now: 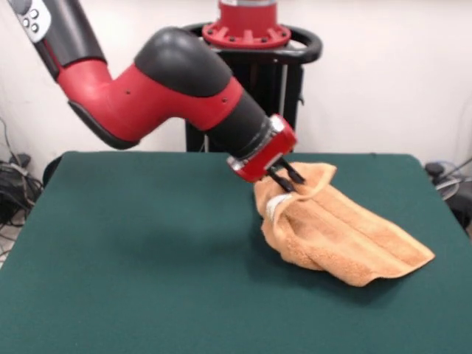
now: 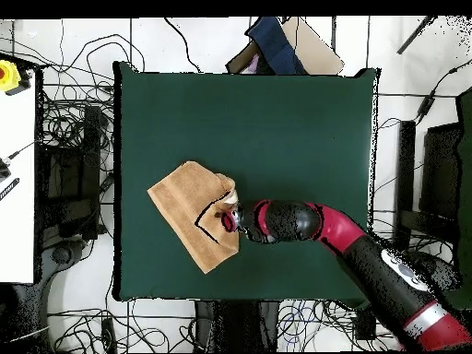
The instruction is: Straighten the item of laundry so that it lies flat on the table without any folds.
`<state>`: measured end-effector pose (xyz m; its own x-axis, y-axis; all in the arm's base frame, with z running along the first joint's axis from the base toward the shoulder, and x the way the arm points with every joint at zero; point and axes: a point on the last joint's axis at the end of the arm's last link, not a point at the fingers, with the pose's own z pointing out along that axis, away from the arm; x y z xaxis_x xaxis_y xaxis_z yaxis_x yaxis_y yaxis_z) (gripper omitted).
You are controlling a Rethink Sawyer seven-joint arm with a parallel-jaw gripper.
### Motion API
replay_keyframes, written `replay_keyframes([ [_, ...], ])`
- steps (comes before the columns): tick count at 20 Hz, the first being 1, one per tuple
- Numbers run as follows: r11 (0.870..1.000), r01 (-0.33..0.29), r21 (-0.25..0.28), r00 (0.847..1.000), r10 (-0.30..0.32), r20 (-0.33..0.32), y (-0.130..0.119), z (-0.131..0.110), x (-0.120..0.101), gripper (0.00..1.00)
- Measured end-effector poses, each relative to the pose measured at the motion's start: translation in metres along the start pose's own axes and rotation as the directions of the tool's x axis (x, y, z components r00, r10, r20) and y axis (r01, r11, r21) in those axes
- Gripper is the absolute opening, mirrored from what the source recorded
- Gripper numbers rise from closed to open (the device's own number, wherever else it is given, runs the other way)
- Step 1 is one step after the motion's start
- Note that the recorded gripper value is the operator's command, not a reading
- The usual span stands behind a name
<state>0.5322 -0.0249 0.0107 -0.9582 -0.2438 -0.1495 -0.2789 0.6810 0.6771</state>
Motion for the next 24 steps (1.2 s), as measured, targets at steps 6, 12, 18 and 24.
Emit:
replay_keyframes([
  [6, 0.999, 0.009, -0.036, 0.999, -0.007, 0.052, -0.027, -0.015, 0.015, 0.0],
  [12, 0.996, 0.064, -0.058, 0.993, -0.058, 0.106, -0.049, -0.011, 0.013, 0.0],
  [18, 0.983, 0.146, -0.108, 0.986, -0.136, 0.095, -0.06, 0.001, 0.011, 0.0],
  [24, 0.95, 0.216, -0.227, 0.976, -0.216, 0.027, -0.061, 0.003, 0.019, 0.0],
])
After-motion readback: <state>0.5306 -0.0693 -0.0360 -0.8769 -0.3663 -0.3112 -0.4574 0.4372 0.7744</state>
